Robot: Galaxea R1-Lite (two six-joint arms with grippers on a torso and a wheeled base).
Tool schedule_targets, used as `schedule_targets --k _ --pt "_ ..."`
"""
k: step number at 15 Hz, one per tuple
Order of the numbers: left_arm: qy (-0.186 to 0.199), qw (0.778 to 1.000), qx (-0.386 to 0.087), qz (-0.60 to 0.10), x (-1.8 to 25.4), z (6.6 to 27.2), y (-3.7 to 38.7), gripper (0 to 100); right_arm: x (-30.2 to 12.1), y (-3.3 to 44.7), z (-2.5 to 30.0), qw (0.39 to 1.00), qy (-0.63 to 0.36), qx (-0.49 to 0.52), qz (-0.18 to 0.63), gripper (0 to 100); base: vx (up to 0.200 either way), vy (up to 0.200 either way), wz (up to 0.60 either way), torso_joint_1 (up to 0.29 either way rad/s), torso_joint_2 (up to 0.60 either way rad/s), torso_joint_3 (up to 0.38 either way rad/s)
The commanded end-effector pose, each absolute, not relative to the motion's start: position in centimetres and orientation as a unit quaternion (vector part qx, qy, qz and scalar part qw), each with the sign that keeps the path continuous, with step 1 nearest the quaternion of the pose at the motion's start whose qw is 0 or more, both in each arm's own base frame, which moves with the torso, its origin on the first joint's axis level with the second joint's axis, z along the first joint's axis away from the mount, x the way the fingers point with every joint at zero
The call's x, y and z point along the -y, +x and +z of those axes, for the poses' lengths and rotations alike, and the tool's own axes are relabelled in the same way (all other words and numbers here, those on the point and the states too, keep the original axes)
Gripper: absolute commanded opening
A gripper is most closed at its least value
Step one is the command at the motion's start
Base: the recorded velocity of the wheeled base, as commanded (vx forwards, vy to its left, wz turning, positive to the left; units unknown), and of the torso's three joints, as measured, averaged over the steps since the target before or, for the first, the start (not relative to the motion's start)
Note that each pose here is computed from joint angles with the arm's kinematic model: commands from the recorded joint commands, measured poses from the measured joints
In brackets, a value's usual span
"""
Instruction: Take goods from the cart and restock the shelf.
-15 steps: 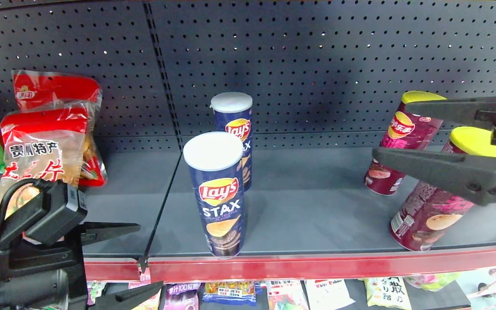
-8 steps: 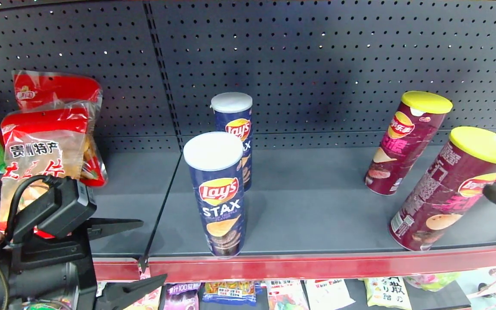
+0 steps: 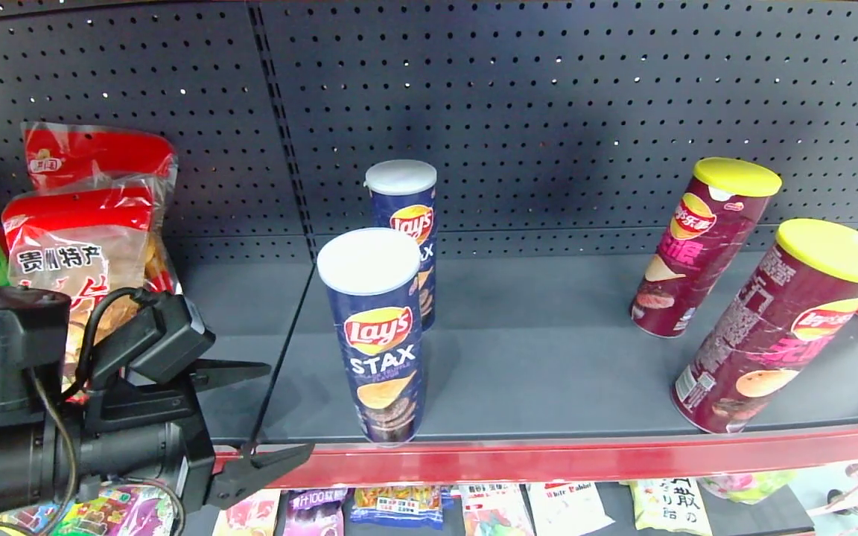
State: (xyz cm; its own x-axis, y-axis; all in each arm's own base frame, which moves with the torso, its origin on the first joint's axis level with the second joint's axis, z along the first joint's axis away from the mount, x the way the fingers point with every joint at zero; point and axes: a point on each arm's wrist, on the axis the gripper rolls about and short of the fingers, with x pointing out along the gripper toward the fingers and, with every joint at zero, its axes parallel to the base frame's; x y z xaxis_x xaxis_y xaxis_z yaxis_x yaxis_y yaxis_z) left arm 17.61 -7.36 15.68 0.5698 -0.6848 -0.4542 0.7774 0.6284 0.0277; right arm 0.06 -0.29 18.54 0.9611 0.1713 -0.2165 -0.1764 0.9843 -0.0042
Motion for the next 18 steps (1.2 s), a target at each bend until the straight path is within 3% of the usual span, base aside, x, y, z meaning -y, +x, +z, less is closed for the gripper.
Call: schedule_targets --k 1,7,18 --pt "0.113 0.878 -0.211 -0.415 7.6 15.5 18.4 100 0.6 -1.2 16.5 0.994 -0.006 -0.093 0.064 100 0.000 0.000 0.00 0.000 0.00 0.000" --pt "0.118 0.868 -0.212 -0.433 9.2 15.2 19.9 100 0.9 -3.0 12.2 0.997 -0.005 -0.067 0.032 100 0.000 0.000 0.00 0.000 0.00 0.000" --pt "0.119 0.869 -0.213 -0.430 10.1 14.9 21.8 100 1.0 -3.0 10.9 0.997 -0.010 -0.070 0.029 100 0.000 0.000 0.00 0.000 0.00 0.000"
